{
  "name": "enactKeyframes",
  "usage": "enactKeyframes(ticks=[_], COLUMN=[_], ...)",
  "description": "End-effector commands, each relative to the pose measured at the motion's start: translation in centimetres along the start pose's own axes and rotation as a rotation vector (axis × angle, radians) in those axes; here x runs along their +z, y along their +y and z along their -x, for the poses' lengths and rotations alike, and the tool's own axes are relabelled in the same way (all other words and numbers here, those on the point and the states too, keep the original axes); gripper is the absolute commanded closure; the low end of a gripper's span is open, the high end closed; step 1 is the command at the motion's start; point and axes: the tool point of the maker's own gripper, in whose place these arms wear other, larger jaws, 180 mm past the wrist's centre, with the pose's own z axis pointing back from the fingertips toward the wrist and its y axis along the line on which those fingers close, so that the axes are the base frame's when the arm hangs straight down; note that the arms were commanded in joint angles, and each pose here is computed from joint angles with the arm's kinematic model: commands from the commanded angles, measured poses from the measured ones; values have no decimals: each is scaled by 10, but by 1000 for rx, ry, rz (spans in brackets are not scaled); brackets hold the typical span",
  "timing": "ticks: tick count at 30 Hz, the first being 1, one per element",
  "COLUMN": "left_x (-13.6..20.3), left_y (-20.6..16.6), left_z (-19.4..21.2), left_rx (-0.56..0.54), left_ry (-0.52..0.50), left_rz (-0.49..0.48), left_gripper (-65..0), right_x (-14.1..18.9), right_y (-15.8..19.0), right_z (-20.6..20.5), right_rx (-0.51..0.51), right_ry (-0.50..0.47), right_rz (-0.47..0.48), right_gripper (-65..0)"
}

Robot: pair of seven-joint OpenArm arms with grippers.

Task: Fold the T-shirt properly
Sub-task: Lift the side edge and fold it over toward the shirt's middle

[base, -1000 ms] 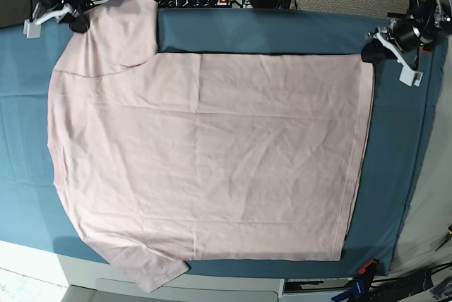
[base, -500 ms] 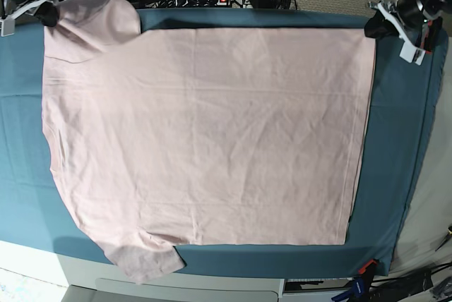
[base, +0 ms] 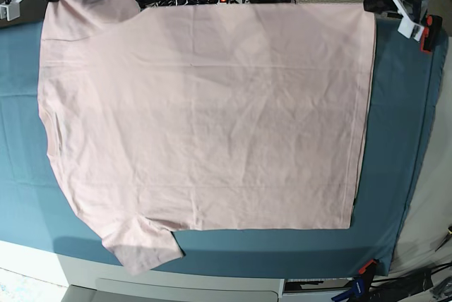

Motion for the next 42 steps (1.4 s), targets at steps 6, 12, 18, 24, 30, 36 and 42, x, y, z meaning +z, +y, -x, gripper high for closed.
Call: enactKeyframes(ticks=[6,12,18,24,30,36,42], left_x=[8,12,17,20,21,18,9], left_y=[-2,-4,-5,-7,-12,-18,-16], left_z=[14,29,47,55,57,47,10], left_rx=[6,20,39,50,43,18,-36], left_ry=[38,76,126,146,159,118,15], left_rz=[1,0,-1,0,30,65,75], left_gripper=[0,0,0,0,0,0,0], right_x=[13,18,22,27,38,47,36], right_y=[-7,-6,-8,-12,-24,-25,-12], right_z=[11,25,35,41,34,19,-10], right_rx=[18,7,2,-1,-11,-31,-35], right_ry=[51,101,141,160,130,55,-55], right_rz=[27,17,24,39,84,77,9], right_gripper=[0,0,0,0,0,0,0])
